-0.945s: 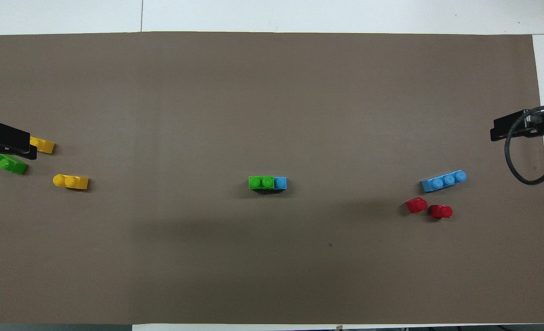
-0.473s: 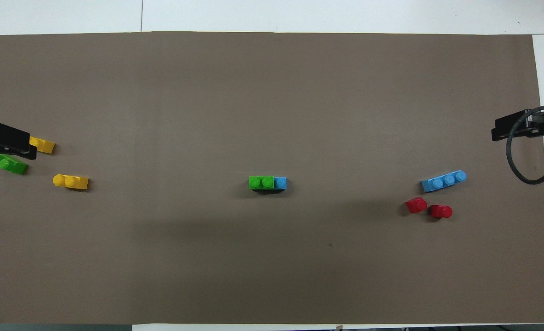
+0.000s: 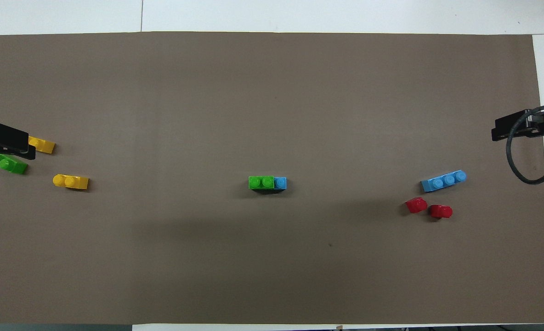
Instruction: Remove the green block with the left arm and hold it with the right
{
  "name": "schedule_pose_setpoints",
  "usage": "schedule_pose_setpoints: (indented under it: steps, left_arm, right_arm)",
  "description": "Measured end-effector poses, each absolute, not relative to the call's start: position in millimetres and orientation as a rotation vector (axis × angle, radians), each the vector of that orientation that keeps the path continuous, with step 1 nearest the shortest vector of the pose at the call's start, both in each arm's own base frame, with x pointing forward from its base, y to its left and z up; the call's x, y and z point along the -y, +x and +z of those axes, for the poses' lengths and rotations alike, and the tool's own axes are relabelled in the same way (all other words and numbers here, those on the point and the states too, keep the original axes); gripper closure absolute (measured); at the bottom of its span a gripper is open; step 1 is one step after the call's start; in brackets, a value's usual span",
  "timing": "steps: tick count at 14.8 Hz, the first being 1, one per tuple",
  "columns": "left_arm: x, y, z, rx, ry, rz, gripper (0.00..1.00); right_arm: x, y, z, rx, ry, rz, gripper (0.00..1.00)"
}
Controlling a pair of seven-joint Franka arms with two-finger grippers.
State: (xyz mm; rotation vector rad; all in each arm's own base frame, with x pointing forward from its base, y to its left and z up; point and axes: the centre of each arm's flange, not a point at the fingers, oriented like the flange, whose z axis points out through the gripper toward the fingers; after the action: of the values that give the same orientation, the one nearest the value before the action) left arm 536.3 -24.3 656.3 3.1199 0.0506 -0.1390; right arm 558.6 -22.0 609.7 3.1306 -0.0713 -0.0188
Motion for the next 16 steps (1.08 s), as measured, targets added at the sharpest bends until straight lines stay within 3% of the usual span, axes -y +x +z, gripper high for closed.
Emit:
schedule_pose_setpoints:
  steps: [12, 16]
  left_arm:
    - [29.1, 532.2, 650.5, -0.048, 3.121, -0.163, 0.0]
    - [49.5, 524.5, 640.4, -0.338, 3.119, -0.161, 0.0]
  right_arm:
    - [19.9, 558.7, 609.7, 0.065, 3.131, -0.019, 0.0]
    - [19.5, 558.7, 609.7, 0.065, 3.131, -0.019, 0.0]
